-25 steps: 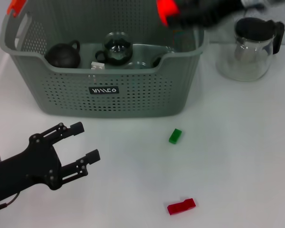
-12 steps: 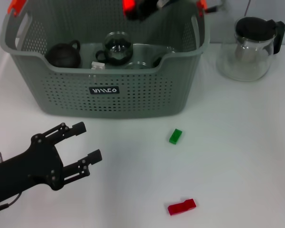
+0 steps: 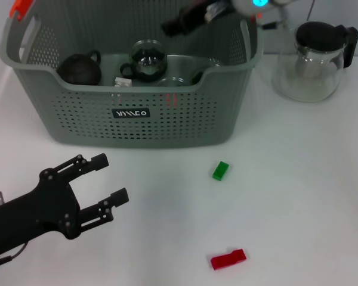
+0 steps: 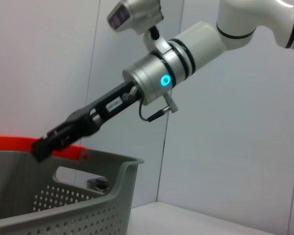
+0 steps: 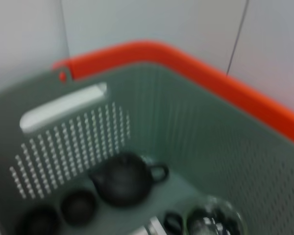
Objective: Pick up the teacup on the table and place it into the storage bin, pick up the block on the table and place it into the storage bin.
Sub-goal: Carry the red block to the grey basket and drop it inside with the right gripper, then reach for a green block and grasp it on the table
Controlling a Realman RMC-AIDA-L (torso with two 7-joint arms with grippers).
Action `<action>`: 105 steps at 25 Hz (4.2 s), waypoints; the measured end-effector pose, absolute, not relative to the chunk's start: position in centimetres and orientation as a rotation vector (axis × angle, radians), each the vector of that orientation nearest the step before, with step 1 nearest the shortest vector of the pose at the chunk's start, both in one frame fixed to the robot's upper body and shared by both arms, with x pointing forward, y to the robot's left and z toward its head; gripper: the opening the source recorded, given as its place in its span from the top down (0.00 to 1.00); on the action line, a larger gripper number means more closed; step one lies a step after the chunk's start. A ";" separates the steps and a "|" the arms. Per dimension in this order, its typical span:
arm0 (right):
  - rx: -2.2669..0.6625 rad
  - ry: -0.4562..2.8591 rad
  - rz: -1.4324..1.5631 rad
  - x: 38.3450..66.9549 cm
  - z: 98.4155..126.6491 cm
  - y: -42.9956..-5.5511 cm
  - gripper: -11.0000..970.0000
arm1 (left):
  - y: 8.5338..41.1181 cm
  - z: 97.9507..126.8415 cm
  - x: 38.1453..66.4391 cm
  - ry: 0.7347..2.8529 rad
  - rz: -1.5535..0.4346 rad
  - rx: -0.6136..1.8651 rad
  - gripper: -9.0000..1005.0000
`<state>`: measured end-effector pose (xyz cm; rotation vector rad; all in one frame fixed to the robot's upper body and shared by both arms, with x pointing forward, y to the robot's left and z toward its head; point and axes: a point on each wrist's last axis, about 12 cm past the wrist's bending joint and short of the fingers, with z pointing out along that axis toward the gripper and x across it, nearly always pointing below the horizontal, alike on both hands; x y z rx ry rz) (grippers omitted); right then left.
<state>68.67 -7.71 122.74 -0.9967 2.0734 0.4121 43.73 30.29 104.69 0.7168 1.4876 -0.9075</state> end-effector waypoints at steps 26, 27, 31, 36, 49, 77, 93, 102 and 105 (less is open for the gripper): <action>-1.307 2.483 0.451 55.5 119.8 -19.7 0.09 | 30.2 104.7 44.0 1.493 -0.905 0.717 0.24; -1.331 2.476 0.436 55.7 119.5 -19.0 0.09 | 30.3 104.7 44.0 1.494 -0.904 0.716 0.24; -1.423 2.464 0.403 56.9 118.0 -16.3 0.26 | 30.3 104.7 43.9 1.495 -0.904 0.715 0.24; -1.472 2.449 0.344 58.8 115.9 -13.6 0.40 | 30.2 104.6 43.9 1.494 -0.902 0.715 0.24; -1.439 2.396 0.242 60.4 113.2 -11.1 0.45 | 30.2 104.6 43.8 1.494 -0.902 0.713 0.24; -1.333 2.407 0.313 61.0 111.0 -10.8 0.44 | 30.3 104.6 43.8 1.495 -0.900 0.712 0.24; -1.322 2.411 0.295 61.2 110.1 -10.8 0.30 | 30.3 104.6 43.8 1.497 -0.898 0.711 0.24; -1.346 2.410 0.304 60.8 109.7 -10.4 0.31 | 30.3 104.5 43.8 1.501 -0.894 0.710 0.24; -1.352 2.415 0.312 60.7 109.7 -10.4 0.32 | 30.3 104.5 43.9 1.507 -0.889 0.709 0.24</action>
